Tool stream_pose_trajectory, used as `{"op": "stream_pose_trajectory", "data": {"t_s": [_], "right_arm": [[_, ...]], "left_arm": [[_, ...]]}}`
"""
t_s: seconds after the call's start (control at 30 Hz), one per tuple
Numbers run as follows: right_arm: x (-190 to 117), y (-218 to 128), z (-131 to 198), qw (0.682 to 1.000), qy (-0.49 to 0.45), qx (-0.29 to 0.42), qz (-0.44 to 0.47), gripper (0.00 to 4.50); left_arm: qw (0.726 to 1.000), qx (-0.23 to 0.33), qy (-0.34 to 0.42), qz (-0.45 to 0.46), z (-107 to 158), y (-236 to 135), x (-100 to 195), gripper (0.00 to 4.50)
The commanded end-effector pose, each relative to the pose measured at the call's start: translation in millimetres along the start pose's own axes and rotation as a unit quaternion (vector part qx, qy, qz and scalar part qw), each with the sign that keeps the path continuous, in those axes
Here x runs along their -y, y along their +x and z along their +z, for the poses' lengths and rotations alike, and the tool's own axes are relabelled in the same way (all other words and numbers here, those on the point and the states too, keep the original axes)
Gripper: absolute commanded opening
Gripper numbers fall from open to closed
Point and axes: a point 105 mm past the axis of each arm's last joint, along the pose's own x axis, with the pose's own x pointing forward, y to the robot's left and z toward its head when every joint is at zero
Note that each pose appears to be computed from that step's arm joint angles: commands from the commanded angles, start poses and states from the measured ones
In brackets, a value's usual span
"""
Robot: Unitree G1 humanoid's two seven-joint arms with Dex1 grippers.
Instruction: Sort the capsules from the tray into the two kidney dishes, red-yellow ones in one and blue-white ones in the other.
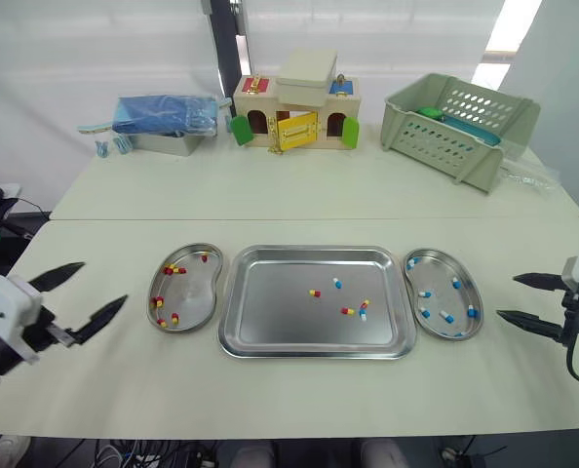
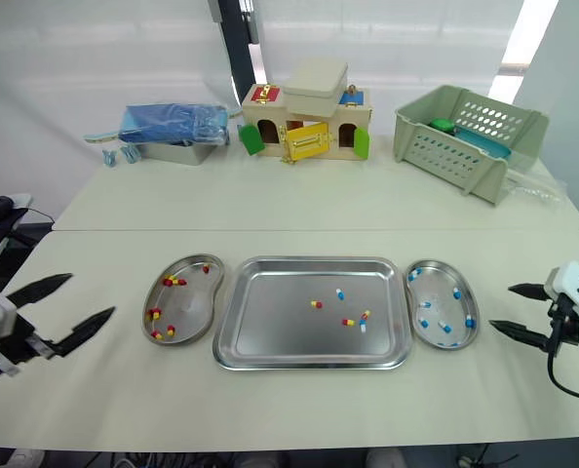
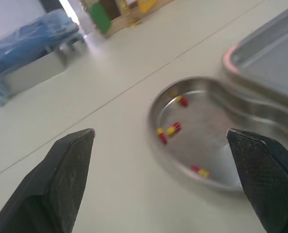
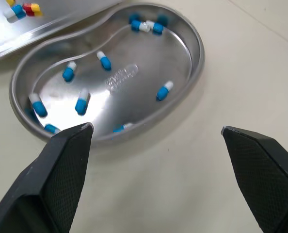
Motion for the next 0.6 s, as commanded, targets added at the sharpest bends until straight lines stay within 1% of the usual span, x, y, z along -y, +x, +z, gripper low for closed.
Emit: {"op": "stream_pose_trajectory", "data": {"t_s": [0.03,0.17,0.2,0.37,0.6], "right_arm": [[13,-11,-2,1.0,-0.026,-0.007,-0.016,4.49],[18,-11,-9,0.999,-0.024,-0.009,-0.024,4.49],[18,-11,-10,0.999,-0.024,-0.009,-0.024,4.49],[20,-11,-12,0.999,-0.023,-0.007,-0.028,4.49],[17,-13,-13,0.999,-0.023,-0.004,-0.028,4.49]], "left_arm": [[0.997,-0.058,0.014,0.043,-8,-22,-39,4.5],[0.994,-0.099,0.008,0.047,-17,-31,-54,4.5],[0.994,-0.102,0.008,0.049,-18,-33,-57,4.5],[0.993,-0.108,0.002,0.049,-23,-34,-58,4.5],[0.994,-0.097,0.008,0.042,-24,-25,-51,4.5]]}}
